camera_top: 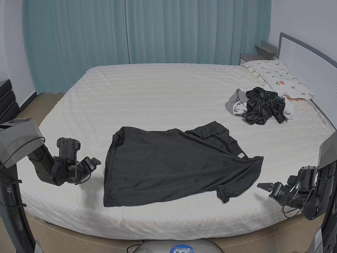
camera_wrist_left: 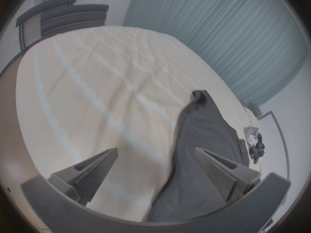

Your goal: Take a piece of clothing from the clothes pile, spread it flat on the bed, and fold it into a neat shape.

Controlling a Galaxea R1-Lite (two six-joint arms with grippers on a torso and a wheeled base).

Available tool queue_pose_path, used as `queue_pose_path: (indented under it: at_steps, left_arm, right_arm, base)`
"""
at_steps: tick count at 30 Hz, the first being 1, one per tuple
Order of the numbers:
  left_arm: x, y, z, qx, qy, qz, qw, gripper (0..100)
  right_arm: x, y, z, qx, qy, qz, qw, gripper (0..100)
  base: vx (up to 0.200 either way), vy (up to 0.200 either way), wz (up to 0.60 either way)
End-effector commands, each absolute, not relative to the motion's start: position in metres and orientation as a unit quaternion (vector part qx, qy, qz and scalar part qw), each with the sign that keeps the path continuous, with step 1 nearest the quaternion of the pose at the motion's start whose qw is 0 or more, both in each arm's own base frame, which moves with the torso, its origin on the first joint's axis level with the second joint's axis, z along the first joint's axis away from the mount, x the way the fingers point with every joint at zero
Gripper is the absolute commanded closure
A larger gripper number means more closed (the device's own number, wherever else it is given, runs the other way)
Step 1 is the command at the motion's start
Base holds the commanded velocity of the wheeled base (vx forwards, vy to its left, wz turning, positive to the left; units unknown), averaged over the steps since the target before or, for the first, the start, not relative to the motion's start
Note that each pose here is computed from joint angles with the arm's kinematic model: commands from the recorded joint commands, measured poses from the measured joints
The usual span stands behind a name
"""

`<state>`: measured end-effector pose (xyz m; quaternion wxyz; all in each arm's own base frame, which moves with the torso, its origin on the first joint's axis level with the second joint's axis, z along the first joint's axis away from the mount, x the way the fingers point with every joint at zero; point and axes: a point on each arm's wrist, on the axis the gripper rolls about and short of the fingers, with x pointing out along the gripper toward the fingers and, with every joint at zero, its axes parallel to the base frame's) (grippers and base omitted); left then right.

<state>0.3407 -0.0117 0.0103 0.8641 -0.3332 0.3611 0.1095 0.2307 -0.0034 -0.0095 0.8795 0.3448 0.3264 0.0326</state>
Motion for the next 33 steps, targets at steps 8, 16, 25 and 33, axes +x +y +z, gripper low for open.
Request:
queue_pose_path:
  at_steps: [8,16,25,33]
  left_arm:
    - [0.261,-0.062,0.010,-0.331,0.425,0.031,0.842,0]
    - [0.260,-0.066,-0.014,-0.322,0.427,0.031,0.844,0]
    - [0.264,-0.066,-0.029,-0.317,0.404,0.037,0.857,0]
    - [0.269,-0.068,-0.037,-0.316,0.405,0.038,0.857,100]
  right_arm:
    - [0.231,0.000,-0.010,0.344,0.328,0.039,0.879,0]
    - [0.231,0.001,-0.011,0.343,0.329,0.040,0.879,0]
    - [0.234,0.002,-0.014,0.342,0.332,0.043,0.878,0]
    - [0.241,0.004,-0.013,0.340,0.321,0.050,0.882,0]
  base:
    - [0.000,0.000,0.00]
    - [0.000,0.000,0.00]
    - [0.000,0.000,0.00]
    - [0.000,0.000,0.00]
